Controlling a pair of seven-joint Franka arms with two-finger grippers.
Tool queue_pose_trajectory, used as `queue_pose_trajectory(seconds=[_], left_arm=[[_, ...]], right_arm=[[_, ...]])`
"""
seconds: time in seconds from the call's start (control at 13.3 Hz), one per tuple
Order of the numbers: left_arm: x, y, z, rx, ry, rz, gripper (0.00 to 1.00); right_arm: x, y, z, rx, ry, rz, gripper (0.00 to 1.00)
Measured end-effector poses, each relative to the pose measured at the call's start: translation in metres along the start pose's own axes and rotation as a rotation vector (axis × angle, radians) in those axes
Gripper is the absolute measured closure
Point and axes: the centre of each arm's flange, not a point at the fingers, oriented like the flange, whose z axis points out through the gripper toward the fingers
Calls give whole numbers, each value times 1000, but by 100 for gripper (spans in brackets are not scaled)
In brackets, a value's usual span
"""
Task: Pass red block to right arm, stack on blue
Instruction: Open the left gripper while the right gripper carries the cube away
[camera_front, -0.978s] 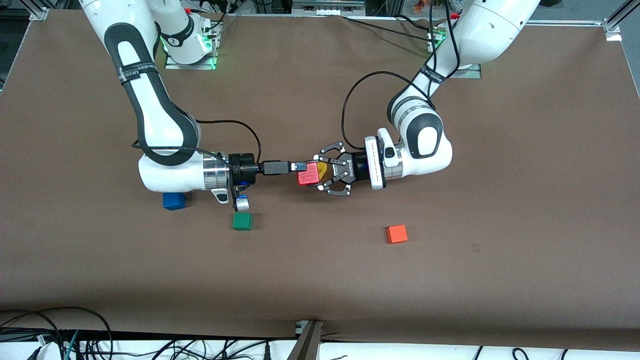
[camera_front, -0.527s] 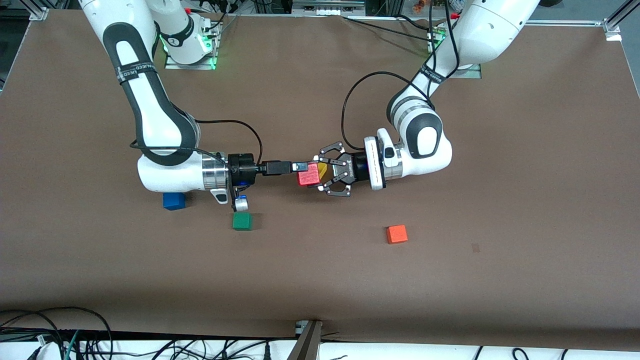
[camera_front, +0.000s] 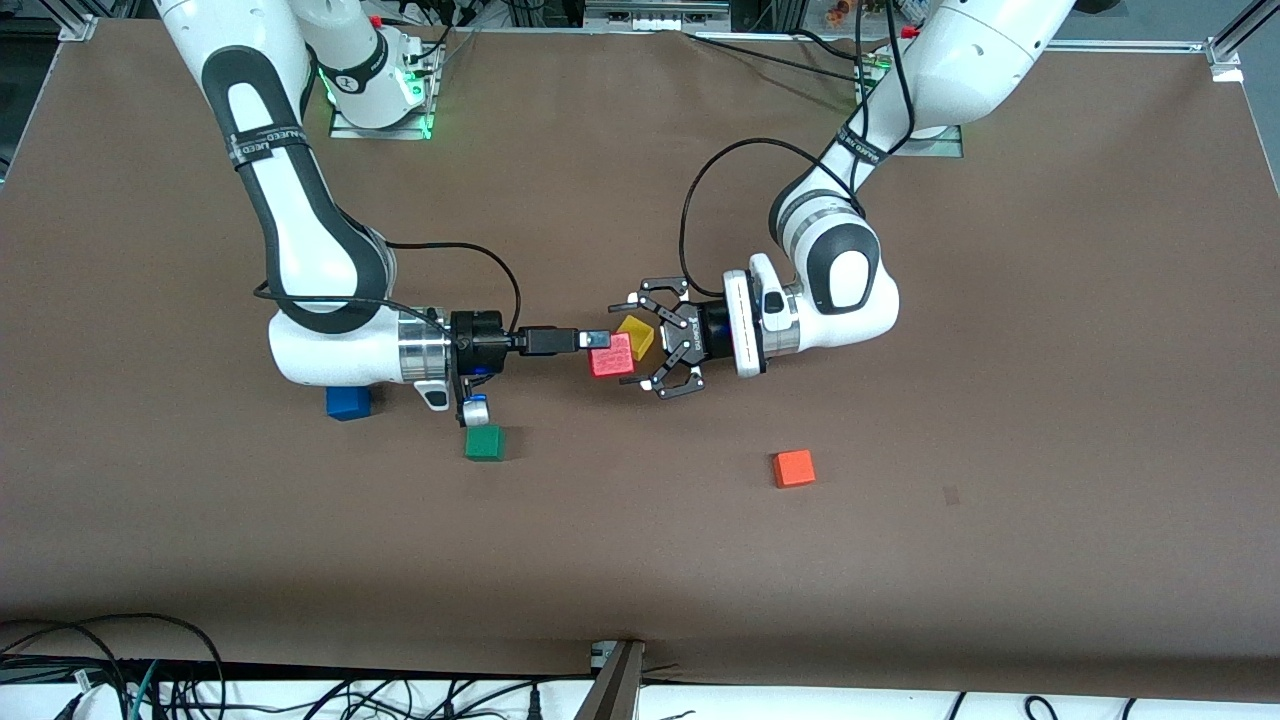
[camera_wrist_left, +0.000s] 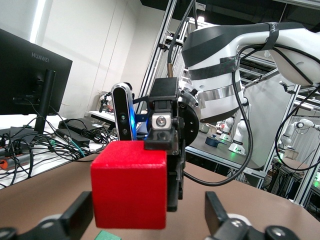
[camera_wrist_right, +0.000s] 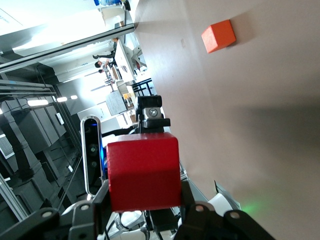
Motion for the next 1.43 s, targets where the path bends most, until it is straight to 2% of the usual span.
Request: queue_pose_trajectory(seconds=[0.23,0.38,0.53,0.75,1.13,1.28,1.43], left_arm=[[8,0,-2,-4,-4,-36,0],[20,-5,-12,-27,-59,-65,0],[41,-17,-33,-37,-133,-92,0],[65,-30,-65,-64,-242,-143,0],[64,-42,-94,-96,-383,-191,0],[62,-43,-102,-124,-464,-220,0],[68,-44,-110,-148,-559,-261,0]], right_arm=[[6,1,-19,-38,20,-21,44],[13,3,-42,-102,41,-48,44],[19,7,-68,-194,46,-82,44],[24,13,-113,-397,35,-137,44],[30,42,-180,-759,9,-226,44],[34,53,-203,-920,9,-252,44],[35,60,-216,-1062,-16,-272,44]])
